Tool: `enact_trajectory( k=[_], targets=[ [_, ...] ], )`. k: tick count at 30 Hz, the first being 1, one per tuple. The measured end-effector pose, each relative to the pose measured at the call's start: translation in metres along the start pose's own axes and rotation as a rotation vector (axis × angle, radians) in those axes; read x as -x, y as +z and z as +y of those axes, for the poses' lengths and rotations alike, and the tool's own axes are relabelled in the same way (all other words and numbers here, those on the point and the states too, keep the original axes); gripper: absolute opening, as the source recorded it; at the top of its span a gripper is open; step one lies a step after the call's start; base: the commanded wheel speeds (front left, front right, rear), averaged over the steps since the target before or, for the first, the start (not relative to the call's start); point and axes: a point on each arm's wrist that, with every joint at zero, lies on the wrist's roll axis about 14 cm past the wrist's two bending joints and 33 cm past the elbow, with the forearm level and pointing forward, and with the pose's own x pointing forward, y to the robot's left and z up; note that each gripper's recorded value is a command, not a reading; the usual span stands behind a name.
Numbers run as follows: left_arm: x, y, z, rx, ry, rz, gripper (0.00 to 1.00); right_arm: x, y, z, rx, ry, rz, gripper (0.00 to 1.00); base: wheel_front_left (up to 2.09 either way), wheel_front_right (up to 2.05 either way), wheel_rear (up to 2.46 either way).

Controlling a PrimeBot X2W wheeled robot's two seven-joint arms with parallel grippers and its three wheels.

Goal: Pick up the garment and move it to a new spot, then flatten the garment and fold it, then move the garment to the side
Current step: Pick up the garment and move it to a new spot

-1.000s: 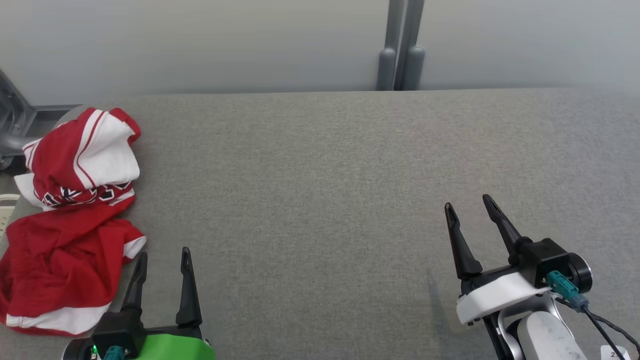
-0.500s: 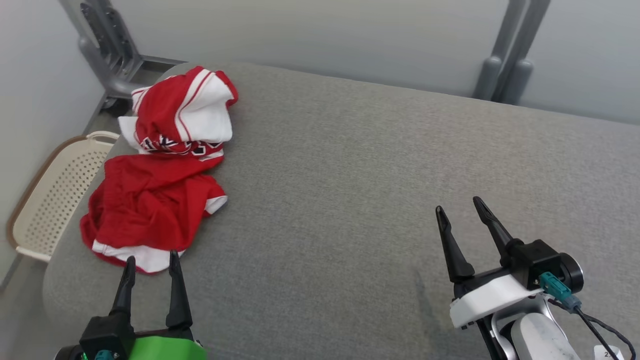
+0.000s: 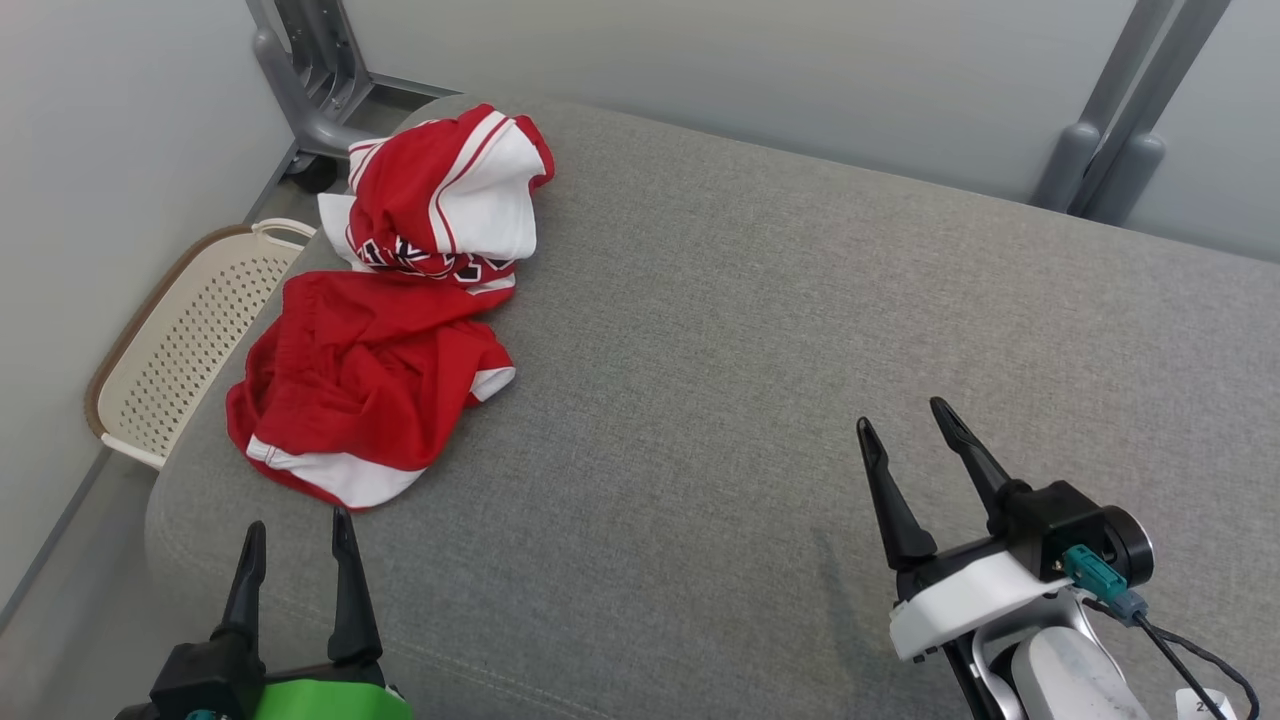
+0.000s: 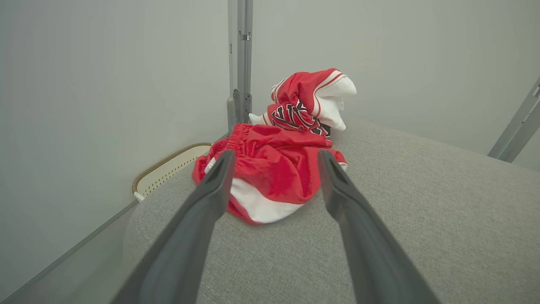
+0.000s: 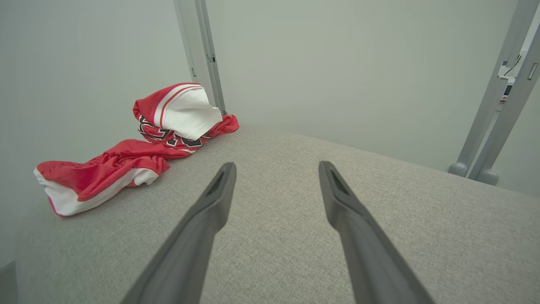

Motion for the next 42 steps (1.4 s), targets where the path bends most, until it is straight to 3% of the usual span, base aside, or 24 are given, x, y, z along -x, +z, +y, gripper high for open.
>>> enact_trajectory(
  k=[7,14,22,27,30,33,42],
  targets=[
    [-0.020,0.013,-0.001,-0.032,-0.037,-0.040,1.00,0.002,0.000,-0.011,0.008,-0.029,-0.001,1.00,0.00,0.00,0.00],
    [-0.067,0.037,0.008,-0.162,-0.103,-0.023,1.00,0.001,-0.003,-0.019,0.018,-0.045,0.003,1.00,0.00,0.00,0.00],
    [-0.122,0.048,0.015,-0.247,-0.152,0.143,1.00,-0.003,-0.009,-0.032,0.030,-0.069,0.011,1.00,0.00,0.00,0.00],
    [-0.143,0.024,0.016,-0.186,-0.153,0.311,1.00,-0.003,-0.021,-0.042,0.045,-0.083,0.035,1.00,0.00,0.00,0.00],
    [-0.151,-0.008,0.022,-0.209,-0.142,0.455,1.00,-0.006,-0.029,-0.050,0.057,-0.090,0.049,1.00,0.00,0.00,0.00],
    [-0.153,-0.038,0.017,-0.136,-0.137,0.559,1.00,-0.008,-0.038,-0.055,0.066,-0.094,0.066,1.00,0.00,0.00,0.00],
    [-0.156,-0.103,0.014,-0.129,-0.117,0.741,1.00,-0.003,-0.065,-0.077,0.086,-0.132,0.124,1.00,0.00,0.00,0.00]
  ],
)
